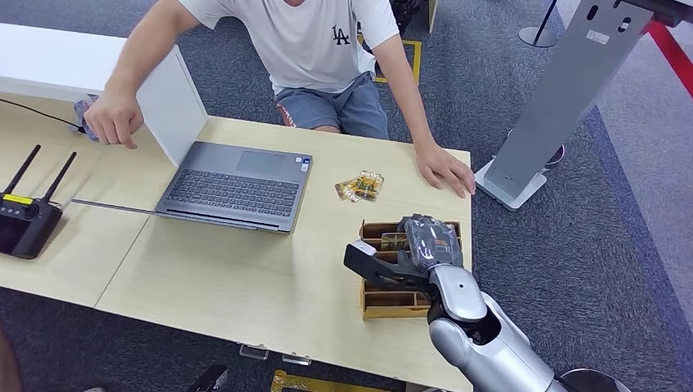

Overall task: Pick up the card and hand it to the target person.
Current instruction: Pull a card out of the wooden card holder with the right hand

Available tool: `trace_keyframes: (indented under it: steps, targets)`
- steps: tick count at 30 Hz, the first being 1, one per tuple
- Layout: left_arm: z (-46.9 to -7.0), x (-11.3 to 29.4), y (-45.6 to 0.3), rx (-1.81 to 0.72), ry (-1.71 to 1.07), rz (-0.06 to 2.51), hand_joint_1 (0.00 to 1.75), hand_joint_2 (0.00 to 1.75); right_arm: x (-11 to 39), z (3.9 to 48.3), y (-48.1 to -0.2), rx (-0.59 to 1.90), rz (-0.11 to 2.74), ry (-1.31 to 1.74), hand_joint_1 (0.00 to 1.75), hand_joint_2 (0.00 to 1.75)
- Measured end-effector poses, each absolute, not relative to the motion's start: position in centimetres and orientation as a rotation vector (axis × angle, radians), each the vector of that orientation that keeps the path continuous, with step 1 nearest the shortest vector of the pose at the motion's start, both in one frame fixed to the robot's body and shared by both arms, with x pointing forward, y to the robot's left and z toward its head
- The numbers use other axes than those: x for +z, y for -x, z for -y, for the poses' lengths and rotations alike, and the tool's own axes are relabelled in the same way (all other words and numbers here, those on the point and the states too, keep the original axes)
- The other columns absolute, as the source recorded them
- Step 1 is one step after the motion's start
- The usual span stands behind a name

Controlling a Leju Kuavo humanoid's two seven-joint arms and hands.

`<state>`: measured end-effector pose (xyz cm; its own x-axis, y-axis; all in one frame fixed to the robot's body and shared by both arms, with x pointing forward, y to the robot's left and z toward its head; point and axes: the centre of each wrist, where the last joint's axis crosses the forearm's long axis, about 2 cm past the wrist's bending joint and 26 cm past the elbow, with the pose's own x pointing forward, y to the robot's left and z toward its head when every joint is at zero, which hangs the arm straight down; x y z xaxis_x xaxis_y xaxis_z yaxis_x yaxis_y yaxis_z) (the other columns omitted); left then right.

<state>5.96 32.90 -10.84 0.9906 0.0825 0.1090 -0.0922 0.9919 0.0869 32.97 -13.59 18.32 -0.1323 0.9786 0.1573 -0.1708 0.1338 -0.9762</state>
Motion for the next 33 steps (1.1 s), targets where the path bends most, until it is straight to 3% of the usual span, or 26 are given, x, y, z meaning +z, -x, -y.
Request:
trace_keyframes:
  steps: [10, 26, 33]
  targets:
    - [-32.90, -10.84, -5.96, 0.084, -0.091, 0.109, 0.00, 0.00, 18.35, 13.41, -32.91, 1.275, 1.261, 0.906, 1.37, 1.75]
    - [-32.90, -10.84, -5.96, 0.077, -0.092, 0.109, 0.00, 0.00, 18.42, 13.36, -32.84, 1.274, 1.266, 0.904, 1.44, 1.75]
    - [-32.90, -10.84, -5.96, 0.074, -0.095, 0.109, 0.00, 0.00, 18.35, 13.38, -32.80, 1.274, 1.265, 0.899, 1.75, 1.75]
